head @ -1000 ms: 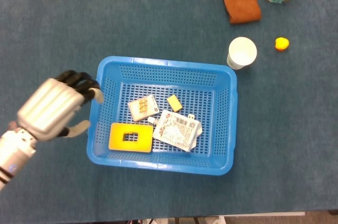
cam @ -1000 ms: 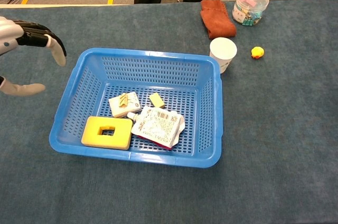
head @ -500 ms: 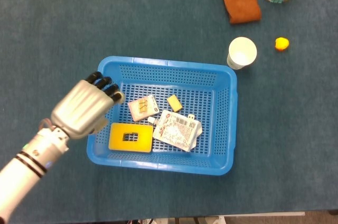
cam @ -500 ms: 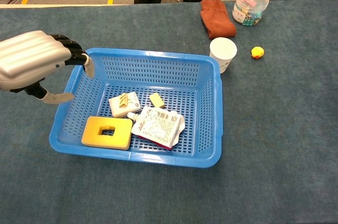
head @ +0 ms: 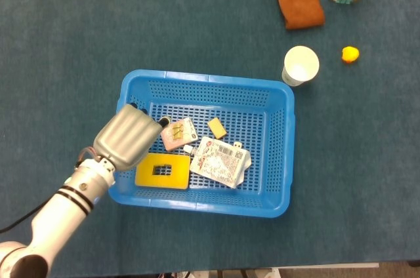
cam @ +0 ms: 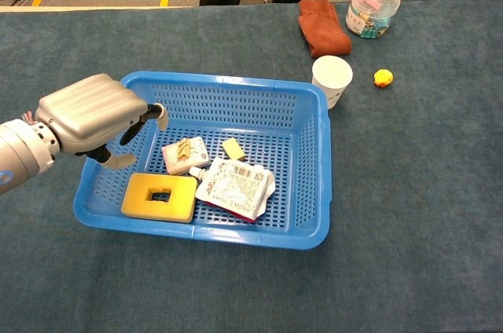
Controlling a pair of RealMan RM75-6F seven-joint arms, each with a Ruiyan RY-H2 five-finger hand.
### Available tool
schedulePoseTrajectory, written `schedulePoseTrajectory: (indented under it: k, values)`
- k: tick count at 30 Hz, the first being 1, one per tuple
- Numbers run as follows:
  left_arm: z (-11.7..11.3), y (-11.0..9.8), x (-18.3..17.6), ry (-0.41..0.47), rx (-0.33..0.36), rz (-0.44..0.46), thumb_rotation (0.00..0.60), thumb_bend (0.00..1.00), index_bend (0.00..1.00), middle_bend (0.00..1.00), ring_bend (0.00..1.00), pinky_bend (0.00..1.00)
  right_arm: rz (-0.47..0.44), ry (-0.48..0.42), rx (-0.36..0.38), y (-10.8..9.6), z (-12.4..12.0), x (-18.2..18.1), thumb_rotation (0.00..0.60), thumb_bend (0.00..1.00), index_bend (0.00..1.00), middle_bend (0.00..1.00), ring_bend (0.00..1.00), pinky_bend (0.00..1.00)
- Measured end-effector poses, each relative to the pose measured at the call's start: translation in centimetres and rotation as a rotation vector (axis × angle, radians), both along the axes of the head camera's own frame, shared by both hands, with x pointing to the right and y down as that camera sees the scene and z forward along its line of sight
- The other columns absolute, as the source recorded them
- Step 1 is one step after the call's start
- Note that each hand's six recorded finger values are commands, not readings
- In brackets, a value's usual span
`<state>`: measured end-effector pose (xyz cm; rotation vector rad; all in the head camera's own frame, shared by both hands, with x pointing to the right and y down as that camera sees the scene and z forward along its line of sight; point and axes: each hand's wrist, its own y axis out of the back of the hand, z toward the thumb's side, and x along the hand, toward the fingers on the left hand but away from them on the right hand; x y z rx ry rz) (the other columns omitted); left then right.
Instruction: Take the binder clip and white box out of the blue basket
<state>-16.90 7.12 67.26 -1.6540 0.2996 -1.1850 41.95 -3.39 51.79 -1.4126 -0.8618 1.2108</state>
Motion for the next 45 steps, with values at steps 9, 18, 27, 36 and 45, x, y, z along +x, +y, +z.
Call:
schedulePoseTrajectory:
  k: [9, 18, 27, 36, 45]
  values:
    - [1.2, -0.7, 2.3, -0.009, -0.005, -0.057, 0.600, 0.25, 0.28, 0.75, 0.66, 0.77, 0.007, -0.009, 0.004, 0.1, -0.2, 0.4, 0.600, 0.26, 0.35, 0.26, 0.10, 0.14]
    - [2.2, -0.4, 3.7, -0.070, -0.009, -0.077, 0.600, 0.26, 0.28, 0.79, 0.73, 0.85, 0.012, -0.015, 0.008, 0.3, -0.3, 0.9, 0.600, 0.26, 0.35, 0.26, 0.10, 0.13]
    - [3.4, 0.2, 5.3, -0.110, -0.025, -0.071, 0.600, 0.25, 0.29, 0.81, 0.74, 0.86, 0.020, -0.016, 0.004, 0.4, -0.3, 1.3, 0.600, 0.26, 0.35, 0.26, 0.10, 0.13]
    - [3.9, -0.9, 6.1, -0.106, -0.007, -0.112, 0.600, 0.25, 0.29, 0.81, 0.75, 0.86, 0.031, -0.016, 0.005, 0.5, -0.3, 1.7, 0.600, 0.26, 0.35, 0.26, 0.10, 0.13]
    - [4.7, -1.3, 6.2, -0.104, -0.034, -0.138, 0.600, 0.19, 0.37, 0.82, 0.75, 0.87, 0.030, -0.016, 0.007, 0.4, -0.4, 1.8, 0.600, 0.26, 0.35, 0.26, 0.10, 0.13]
